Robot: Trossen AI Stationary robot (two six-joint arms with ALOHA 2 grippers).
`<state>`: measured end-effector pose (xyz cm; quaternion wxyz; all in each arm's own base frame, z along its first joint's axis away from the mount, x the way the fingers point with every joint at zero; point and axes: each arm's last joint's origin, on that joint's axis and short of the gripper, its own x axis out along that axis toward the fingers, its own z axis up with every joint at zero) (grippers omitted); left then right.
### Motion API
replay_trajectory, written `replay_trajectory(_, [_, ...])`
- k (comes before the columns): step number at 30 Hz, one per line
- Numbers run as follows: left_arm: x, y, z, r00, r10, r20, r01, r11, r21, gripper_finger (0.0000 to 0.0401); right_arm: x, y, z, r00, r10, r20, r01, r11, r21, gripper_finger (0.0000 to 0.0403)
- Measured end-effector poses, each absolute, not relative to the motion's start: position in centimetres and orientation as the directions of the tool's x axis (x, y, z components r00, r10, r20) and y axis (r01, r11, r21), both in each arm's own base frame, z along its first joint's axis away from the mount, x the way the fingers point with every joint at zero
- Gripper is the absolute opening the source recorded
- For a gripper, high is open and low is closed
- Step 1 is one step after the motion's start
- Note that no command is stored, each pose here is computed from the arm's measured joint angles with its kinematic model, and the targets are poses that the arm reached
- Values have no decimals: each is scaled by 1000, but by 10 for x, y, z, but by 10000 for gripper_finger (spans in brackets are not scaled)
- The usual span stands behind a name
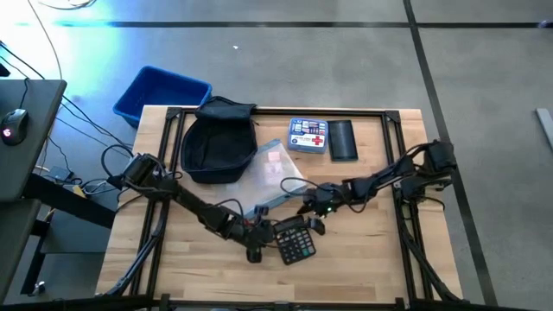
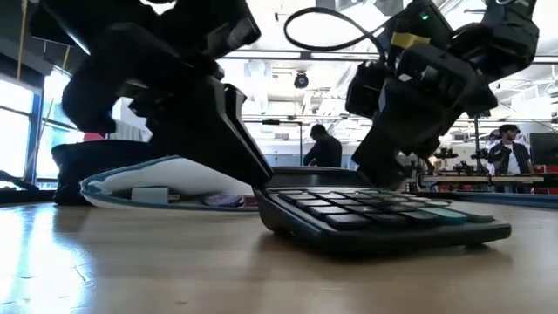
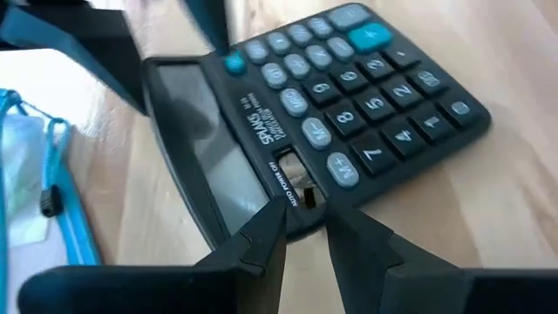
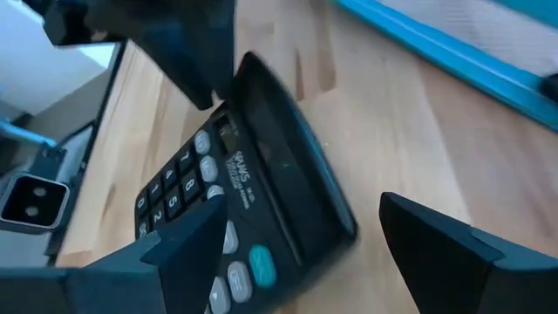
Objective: Unpack backpack
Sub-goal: Put the black calculator on top of the blue first aid kit
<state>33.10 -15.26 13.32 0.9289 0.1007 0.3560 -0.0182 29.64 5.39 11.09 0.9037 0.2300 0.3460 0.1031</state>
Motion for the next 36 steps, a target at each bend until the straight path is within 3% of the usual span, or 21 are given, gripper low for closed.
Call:
replay_trajectory(3, [331, -150, 133, 740, 45, -671, 97, 980, 173, 65, 305, 57, 106, 731, 349, -587, -43, 881, 471, 275])
replay_trajectory(6, [331, -150, 133, 740, 46, -671, 97, 980, 173, 65, 309, 58, 103, 725, 348, -595, -42, 884, 466, 241])
replay_trajectory(14, [322, -158, 135, 726, 90, -682, 95, 969, 228, 65, 311, 58, 110, 749, 350, -563, -25, 864, 504, 28])
replay_trajectory(20, [301, -174, 155, 752, 174, -636, 52, 946, 320, 65, 301, 61, 147, 797, 308, -519, -37, 883, 467, 18])
replay_trajectory(26, [286, -187, 171, 793, 264, -549, -17, 911, 413, 65, 258, 44, 204, 821, 0, -571, 225, 919, 324, 14])
replay_trajectory(32, [282, -189, 170, 789, 276, -549, -15, 902, 431, 65, 204, 22, 226, 667, -421, -615, 635, 752, 174, 14])
replay_trajectory(36, [282, -189, 170, 785, 279, -553, -15, 901, 433, 65, 189, 12, 225, 619, -603, -504, 765, 609, 210, 14])
